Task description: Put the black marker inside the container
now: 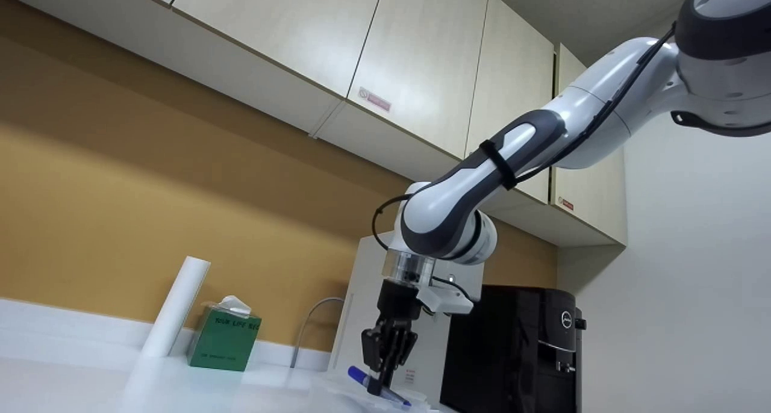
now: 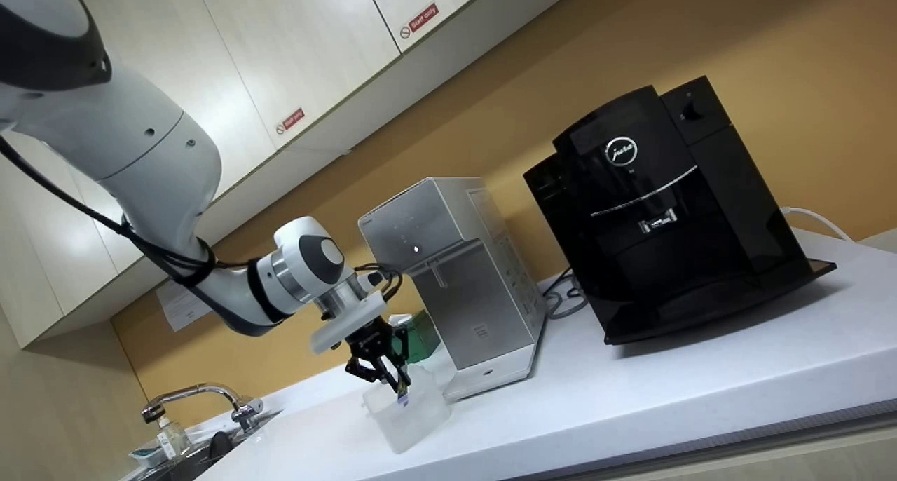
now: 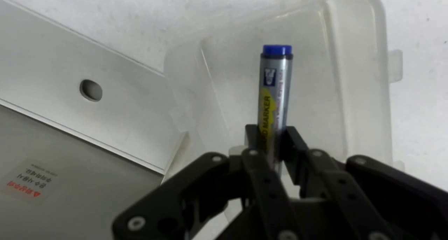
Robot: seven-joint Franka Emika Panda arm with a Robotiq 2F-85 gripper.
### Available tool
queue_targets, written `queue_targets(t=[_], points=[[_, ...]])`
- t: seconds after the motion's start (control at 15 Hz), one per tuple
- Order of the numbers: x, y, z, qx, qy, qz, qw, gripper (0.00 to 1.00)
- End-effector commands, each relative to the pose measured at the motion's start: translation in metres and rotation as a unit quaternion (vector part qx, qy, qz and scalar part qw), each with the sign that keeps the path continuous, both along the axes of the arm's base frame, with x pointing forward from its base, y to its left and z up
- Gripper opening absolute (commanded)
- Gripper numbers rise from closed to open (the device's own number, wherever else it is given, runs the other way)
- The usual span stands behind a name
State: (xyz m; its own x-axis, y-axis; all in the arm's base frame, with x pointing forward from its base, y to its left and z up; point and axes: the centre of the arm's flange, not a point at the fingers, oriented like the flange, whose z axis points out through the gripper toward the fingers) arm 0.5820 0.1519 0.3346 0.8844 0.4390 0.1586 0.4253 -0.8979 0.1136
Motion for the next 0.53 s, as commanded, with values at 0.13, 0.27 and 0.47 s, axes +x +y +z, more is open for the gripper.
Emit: queue_targets(t=[0.13,0.27,0.47], points=[[0.004,-0.002,-0.008,-0.010,0.026,0.035,0.9990,0.05],[0.001,0.000,-0.011,-0.014,0.033,0.047,0.9983,0.05],[-0.001,0.003,-0.016,-0.020,0.043,0.058,0.9972,0.05]])
